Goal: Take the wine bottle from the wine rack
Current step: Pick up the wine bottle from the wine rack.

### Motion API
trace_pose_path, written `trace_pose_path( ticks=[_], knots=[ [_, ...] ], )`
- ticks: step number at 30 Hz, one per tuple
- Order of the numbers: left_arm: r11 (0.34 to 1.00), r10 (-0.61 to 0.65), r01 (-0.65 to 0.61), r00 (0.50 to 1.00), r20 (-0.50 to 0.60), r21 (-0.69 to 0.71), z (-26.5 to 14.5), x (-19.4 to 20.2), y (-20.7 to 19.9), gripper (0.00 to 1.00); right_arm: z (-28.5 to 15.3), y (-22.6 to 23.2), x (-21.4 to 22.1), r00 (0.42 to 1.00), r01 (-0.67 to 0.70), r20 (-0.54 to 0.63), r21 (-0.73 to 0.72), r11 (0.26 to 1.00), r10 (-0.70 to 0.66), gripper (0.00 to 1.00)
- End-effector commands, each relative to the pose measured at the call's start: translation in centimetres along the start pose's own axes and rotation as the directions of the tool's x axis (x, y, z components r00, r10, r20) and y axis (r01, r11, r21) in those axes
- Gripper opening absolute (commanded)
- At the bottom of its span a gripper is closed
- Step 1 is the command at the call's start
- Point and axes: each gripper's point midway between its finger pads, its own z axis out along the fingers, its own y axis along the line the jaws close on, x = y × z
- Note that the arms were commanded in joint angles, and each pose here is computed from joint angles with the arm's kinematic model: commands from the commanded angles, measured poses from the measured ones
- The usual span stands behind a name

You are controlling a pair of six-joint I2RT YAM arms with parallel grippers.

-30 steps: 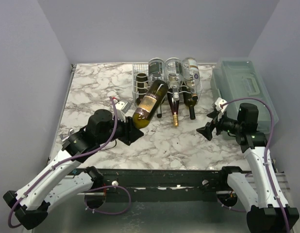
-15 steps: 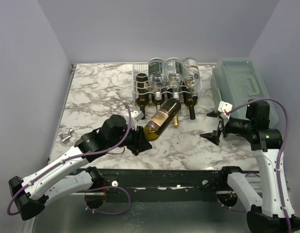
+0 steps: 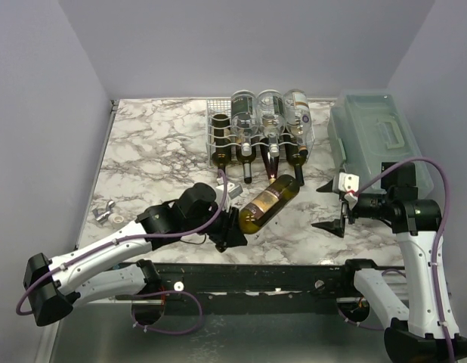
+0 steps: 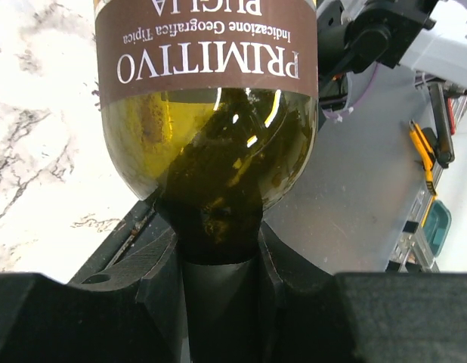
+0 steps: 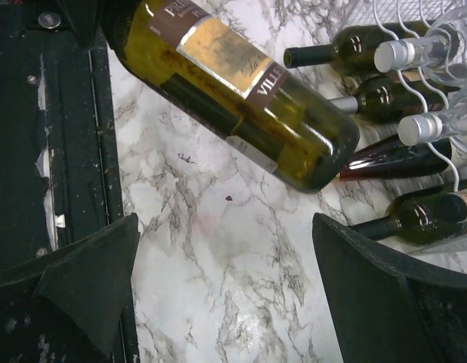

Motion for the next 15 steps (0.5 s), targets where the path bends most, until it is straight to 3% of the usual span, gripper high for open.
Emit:
trace_pose_path(
  ticks=[1, 8, 15],
  knots=[
    [0.988, 0.062, -0.069, 0.997, 0.055, 0.139, 0.4, -2.0, -3.5, 0.00, -0.2, 1.4, -1.3, 0.996, 0.075, 0.058, -0.060, 0.995, -0.071, 1.00],
    [0.982, 0.051, -0.043, 0.998, -0.041, 0.183, 2.0, -1.2, -4.4, 0.00, 0.9, 1.9, 0.1, 0.982, 0.167, 0.106, -0.113, 0.980, -0.155, 1.00],
    [0.977, 0.059, -0.035, 0.992, -0.108, 0.212, 3.4, -0.9, -5.1, 0.00, 2.1, 2.1, 2.5, 0.983, 0.164, 0.119, -0.188, 0.968, -0.143, 1.00]
  ],
)
